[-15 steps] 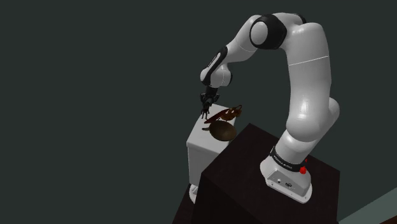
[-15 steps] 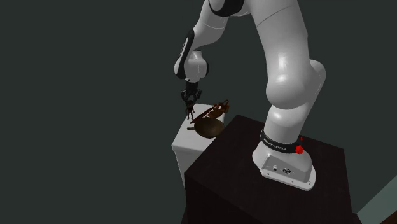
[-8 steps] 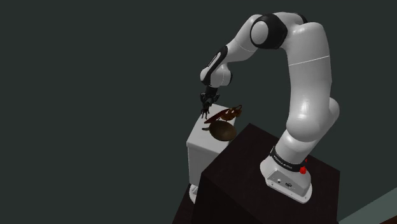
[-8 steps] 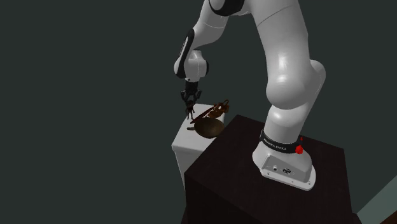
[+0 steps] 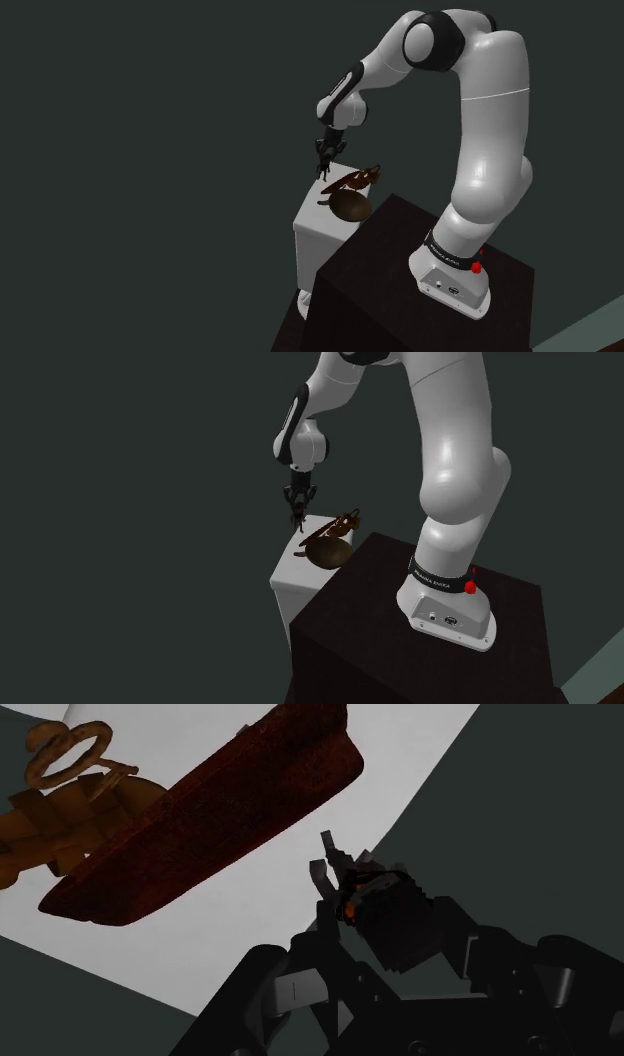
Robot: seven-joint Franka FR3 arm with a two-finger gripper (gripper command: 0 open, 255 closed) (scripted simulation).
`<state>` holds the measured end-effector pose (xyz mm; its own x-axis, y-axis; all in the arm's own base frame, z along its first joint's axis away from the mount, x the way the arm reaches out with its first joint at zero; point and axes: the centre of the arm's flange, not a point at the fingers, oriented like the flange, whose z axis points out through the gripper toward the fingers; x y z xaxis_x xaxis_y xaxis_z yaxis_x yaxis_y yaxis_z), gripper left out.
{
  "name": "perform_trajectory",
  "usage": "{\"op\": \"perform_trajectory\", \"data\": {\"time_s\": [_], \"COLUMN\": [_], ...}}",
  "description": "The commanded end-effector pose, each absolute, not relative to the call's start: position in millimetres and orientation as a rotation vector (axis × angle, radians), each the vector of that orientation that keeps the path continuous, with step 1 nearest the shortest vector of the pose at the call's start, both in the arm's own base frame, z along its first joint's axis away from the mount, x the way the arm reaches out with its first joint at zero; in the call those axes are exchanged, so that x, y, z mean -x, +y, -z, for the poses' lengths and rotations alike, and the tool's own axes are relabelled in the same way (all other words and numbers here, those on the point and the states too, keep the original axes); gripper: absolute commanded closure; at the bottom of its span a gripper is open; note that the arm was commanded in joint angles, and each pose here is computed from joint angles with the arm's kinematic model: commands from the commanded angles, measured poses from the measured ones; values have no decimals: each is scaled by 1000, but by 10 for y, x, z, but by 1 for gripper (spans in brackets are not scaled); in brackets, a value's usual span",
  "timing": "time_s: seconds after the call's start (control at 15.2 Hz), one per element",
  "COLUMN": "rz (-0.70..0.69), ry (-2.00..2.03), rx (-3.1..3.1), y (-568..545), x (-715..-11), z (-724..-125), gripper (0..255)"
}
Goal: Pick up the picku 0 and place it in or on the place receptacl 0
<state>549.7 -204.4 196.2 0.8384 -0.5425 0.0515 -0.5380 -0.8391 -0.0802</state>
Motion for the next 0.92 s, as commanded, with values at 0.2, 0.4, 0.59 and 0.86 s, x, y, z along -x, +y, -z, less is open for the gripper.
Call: {"op": "perform_trajectory", "data": {"time_s": [0.2,0.4,0.59,0.86], "rz": [116,116,116,116], "ry": [866,866,866,866], "rx": [2952,2952,2952,2952], "y": [-2040,-2040,-2040,-2040], "x": [-5501,-5501,-5501,-5501], "z": [-2255,-2413,-2572,-2783], "gripper": [255,255,255,255]}}
